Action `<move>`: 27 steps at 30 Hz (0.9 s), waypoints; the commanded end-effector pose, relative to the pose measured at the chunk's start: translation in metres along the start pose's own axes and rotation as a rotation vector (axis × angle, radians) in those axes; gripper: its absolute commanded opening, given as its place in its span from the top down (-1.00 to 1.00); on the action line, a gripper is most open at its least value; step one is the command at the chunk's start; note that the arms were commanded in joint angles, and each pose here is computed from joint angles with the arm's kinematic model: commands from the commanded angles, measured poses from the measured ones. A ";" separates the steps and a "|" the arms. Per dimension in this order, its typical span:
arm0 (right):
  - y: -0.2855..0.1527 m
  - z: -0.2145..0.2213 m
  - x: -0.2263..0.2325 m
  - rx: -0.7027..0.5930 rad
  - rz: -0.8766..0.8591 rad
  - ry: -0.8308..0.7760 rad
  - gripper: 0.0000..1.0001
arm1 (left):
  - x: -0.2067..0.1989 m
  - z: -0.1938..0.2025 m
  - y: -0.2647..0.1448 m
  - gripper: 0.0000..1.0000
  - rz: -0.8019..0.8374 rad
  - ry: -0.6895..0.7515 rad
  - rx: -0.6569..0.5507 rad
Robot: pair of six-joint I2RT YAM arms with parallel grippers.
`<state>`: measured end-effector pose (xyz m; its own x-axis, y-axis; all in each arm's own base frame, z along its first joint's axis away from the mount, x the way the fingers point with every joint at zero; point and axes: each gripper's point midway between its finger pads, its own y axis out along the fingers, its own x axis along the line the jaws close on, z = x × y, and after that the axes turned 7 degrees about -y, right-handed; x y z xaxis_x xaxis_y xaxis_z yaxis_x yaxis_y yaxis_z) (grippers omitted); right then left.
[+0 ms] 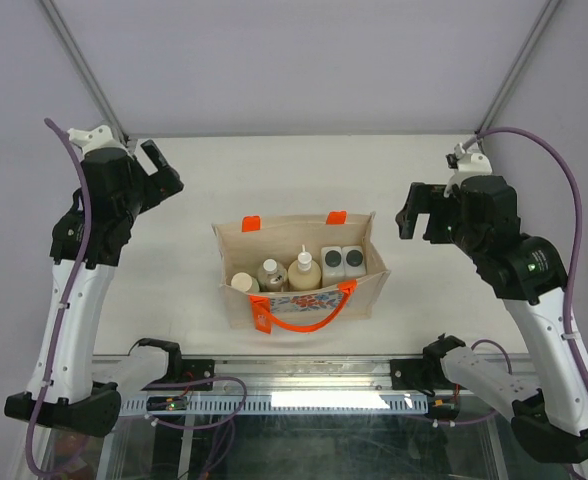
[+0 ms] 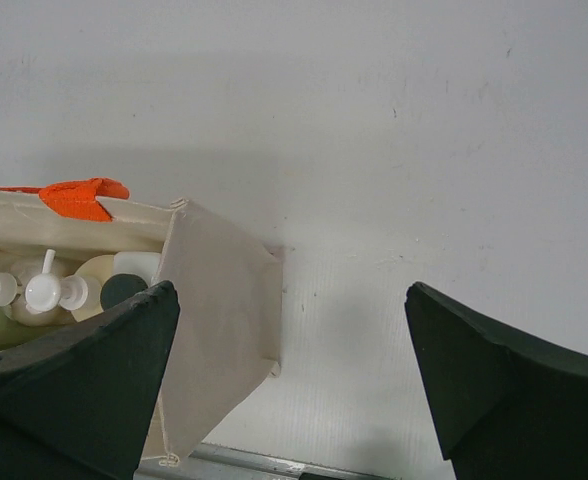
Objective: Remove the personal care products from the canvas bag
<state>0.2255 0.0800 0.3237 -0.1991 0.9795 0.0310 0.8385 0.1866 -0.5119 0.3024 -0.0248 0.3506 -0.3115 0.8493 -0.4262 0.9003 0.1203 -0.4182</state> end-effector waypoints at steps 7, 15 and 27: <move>-0.008 -0.004 0.032 0.003 -0.186 0.129 -0.99 | -0.049 0.011 -0.022 -0.98 0.375 -0.154 0.086; -0.013 -0.015 0.084 0.079 -0.484 0.152 -0.99 | -0.084 0.059 -0.024 -0.98 0.581 -0.239 0.327; -0.033 -0.009 0.166 0.209 -0.848 0.215 -0.98 | -0.124 0.123 -0.074 -0.98 0.710 -0.233 0.524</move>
<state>0.1872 0.2139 0.3338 -0.5292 0.6385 0.5588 0.4286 0.7695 -0.4734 0.2527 -0.1925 0.3100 0.0972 0.5760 -0.8117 0.6750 -0.6374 -0.3715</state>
